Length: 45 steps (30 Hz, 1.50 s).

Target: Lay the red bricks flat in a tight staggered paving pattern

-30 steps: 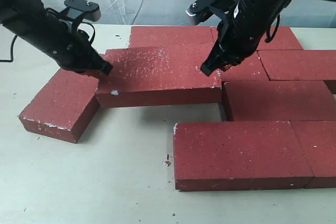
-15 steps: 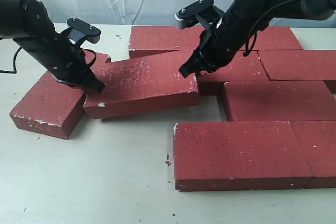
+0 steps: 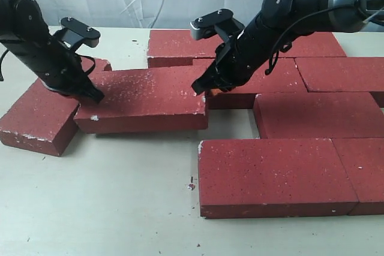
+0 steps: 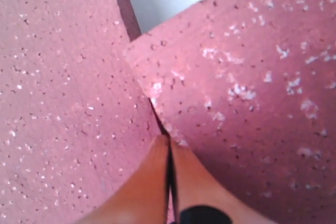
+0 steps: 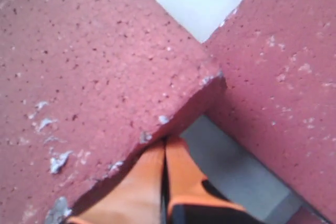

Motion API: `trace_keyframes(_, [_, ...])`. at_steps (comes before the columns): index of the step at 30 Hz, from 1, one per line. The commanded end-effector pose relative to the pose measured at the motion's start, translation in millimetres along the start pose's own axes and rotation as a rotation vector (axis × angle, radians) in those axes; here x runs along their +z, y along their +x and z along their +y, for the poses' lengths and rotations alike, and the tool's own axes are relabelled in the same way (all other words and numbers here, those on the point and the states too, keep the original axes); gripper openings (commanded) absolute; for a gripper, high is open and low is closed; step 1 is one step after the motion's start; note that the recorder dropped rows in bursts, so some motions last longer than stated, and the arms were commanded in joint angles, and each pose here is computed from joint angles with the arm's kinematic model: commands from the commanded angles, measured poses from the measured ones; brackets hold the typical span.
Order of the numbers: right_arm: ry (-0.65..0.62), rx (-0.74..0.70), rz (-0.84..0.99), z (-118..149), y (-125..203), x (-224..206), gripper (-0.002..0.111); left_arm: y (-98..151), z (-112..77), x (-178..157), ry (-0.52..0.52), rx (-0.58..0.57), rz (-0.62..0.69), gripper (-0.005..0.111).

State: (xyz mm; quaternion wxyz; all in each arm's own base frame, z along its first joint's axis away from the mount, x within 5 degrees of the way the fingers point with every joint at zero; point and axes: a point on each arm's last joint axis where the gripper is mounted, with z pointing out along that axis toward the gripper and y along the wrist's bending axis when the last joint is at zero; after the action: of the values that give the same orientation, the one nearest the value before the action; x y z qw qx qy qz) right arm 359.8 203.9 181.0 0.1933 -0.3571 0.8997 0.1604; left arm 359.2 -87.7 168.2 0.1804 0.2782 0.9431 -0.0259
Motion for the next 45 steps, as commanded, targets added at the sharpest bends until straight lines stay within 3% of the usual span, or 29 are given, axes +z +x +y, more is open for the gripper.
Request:
trace_keyframes(1, [-0.09, 0.018, 0.016, 17, -2, 3, -0.001, -8, -9.3, -24, 0.021, -0.029, -0.069, 0.0])
trace_keyframes(7, [-0.126, 0.014, -0.006, 22, -4, 3, -0.001, -4, -11.8, -33, 0.039, -0.017, -0.025, 0.0])
trace_keyframes(11, [-0.057, -0.038, -0.022, 17, -6, 4, -0.001, 4, -14.8, -30, 0.075, -0.01, 0.064, 0.0])
trace_keyframes(17, [-0.052, -0.038, -0.016, 16, -5, 9, -0.001, 11, -16.3, -30, 0.091, 0.008, 0.134, 0.0])
trace_keyframes(24, [-0.099, -0.024, 0.047, 18, 2, 17, -0.001, 13, -3.0, -30, -0.057, -0.008, 0.156, 0.0])
trace_keyframes(34, [0.072, -0.127, 0.102, 2, 7, 16, -0.001, 12, -2.9, -31, -0.064, -0.02, 0.153, 0.0])
trace_keyframes(38, [0.095, -0.157, 0.103, 0, 6, 13, -0.001, 12, 4.0, -39, -0.137, -0.044, 0.157, 0.0])
trace_keyframes(41, [0.105, -0.166, 0.084, 3, 3, 2, -0.001, 7, 7.0, -47, -0.181, -0.097, 0.096, 0.0])
trace_keyframes(45, [0.1, -0.17, 0.06, 10, -2, -25, -0.001, 0, 0.3, -52, -0.113, -0.144, -0.011, 0.0])
